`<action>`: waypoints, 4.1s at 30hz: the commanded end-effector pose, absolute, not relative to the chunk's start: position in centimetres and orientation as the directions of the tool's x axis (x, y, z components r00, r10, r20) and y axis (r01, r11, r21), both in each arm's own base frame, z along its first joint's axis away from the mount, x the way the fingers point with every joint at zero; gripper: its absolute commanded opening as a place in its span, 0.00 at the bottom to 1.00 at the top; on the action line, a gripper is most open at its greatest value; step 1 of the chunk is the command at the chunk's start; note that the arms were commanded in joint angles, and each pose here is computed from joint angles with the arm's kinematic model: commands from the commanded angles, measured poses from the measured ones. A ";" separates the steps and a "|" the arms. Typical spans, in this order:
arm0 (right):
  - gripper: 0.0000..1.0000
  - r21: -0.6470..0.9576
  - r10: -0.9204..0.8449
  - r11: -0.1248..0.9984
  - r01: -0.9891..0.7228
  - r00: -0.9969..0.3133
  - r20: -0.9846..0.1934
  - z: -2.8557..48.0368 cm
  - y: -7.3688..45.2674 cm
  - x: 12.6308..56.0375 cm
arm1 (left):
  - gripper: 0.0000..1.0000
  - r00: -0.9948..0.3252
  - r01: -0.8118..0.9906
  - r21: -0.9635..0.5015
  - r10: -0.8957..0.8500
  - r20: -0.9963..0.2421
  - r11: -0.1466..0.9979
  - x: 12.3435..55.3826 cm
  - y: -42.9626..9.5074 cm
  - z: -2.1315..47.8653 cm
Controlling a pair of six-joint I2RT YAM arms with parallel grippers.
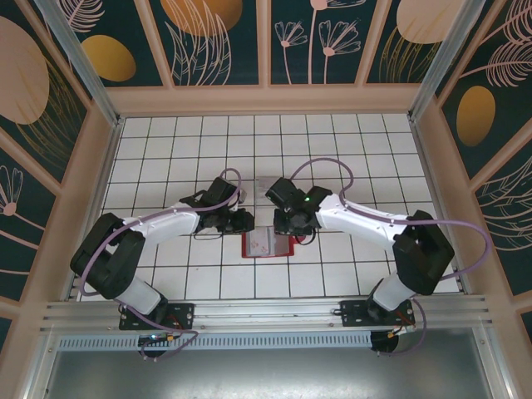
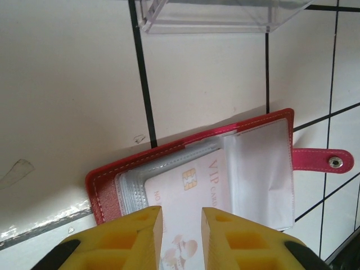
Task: Take the credit cards out of the card holder
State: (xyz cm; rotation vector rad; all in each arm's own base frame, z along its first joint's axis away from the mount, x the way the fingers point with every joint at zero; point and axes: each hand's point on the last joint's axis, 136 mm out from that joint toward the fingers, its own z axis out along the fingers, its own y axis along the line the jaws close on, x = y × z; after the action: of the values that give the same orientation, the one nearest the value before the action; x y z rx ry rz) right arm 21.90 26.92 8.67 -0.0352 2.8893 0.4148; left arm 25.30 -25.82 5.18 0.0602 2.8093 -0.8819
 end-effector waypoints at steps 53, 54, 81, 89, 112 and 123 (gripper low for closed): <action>0.12 0.652 -0.062 0.749 -0.116 -0.992 -0.106 1.7 30.3 20.4 | 0.16 -0.999 0.000 -0.387 -0.020 -0.049 0.922 21.9 -23.7 0.4; 0.11 0.649 -0.058 0.752 -0.113 -0.993 -0.106 1.6 30.2 20.4 | 0.16 -0.999 0.001 -0.385 -0.019 -0.049 0.923 22.0 -23.6 0.3; 0.16 0.676 -0.042 0.724 -0.134 -0.988 -0.151 3.7 30.1 20.9 | 0.16 -0.999 0.012 -0.354 -0.005 -0.047 0.935 22.1 -23.3 0.4; 0.23 0.667 -0.044 0.735 -0.122 -0.990 -0.133 2.8 30.3 21.2 | 0.17 -0.999 0.013 -0.357 -0.006 -0.052 0.934 22.1 -23.3 0.7; 0.27 0.575 -0.044 0.813 -0.091 -0.994 -0.095 0.7 29.6 21.2 | 0.20 -0.997 0.026 -0.348 0.000 -0.075 0.937 22.4 -23.1 1.4; 0.19 0.546 -0.035 0.833 -0.082 -0.995 -0.096 0.5 29.1 21.3 | 0.22 -0.995 0.031 -0.353 -0.005 -0.101 0.935 22.8 -23.2 2.4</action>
State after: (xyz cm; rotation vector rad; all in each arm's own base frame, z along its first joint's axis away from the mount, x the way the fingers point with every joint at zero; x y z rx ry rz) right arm 21.45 30.58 2.24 -0.1224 2.8699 1.0213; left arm 23.13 -24.24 2.18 0.0206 2.9752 -0.6202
